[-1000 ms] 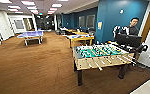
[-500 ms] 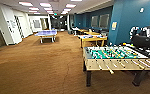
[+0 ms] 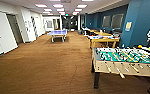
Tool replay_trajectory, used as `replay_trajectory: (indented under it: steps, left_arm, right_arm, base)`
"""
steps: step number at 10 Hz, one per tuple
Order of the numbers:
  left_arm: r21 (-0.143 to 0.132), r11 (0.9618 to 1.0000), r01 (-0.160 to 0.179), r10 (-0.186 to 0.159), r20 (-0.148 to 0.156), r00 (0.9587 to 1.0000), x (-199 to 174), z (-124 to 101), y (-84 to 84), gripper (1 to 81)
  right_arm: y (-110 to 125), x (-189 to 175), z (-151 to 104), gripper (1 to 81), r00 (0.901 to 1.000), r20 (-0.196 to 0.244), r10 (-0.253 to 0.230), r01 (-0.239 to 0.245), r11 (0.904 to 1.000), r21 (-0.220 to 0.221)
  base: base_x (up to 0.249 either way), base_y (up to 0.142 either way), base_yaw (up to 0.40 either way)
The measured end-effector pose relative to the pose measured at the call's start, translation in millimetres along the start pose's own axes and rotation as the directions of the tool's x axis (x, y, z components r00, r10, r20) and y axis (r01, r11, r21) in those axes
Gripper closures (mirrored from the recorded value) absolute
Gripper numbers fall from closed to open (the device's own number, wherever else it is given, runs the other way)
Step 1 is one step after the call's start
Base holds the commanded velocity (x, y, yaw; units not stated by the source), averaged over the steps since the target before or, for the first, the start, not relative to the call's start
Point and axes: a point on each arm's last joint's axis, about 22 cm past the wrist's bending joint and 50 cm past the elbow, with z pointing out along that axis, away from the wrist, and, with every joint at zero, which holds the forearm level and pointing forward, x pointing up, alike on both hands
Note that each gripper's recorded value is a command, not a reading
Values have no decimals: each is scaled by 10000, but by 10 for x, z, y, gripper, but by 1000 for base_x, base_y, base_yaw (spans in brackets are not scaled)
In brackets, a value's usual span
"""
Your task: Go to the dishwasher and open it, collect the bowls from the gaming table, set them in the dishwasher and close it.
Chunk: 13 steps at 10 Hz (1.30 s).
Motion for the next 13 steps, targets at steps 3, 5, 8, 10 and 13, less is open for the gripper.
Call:
replay_trajectory:
  steps: [3, 5, 8, 10, 13]
  left_arm:
    - [5, 10000, -12, 12, -59, 10000, 28, 9, 5, 10]
    - [-24, 10000, 20, -20, 48, 10000, -22, 11, 27, 10]
    - [-65, 10000, 46, -45, 117, 9999, -45, 20, 59, 10]
    - [-69, 10000, 25, -25, 34, 10000, 4, 29, 61, 10]
    - [-82, 10000, 44, -43, 65, 10000, -21, 28, 72, 10]
  right_arm:
    - [-2, 17, 3, 10, 10000, -19, -51, 51, 10000, 3]
    - [20, 12, -6, 10, 10000, 9, -73, 73, 10000, -28]
    - [6, 44, 2, 10, 9999, -61, -100, 100, 10000, -5]
    - [8, -22, -4, 10, 10000, 13, -56, 56, 10000, -11]
    - [3, -24, -2, 10, 10000, 16, -60, 60, 10000, -4]
  base:
    - [0, 0, 246]
    - [0, 0, 219]
    - [-51, 0, 0]
    - [0, 0, 0]
    - [0, 0, 0]
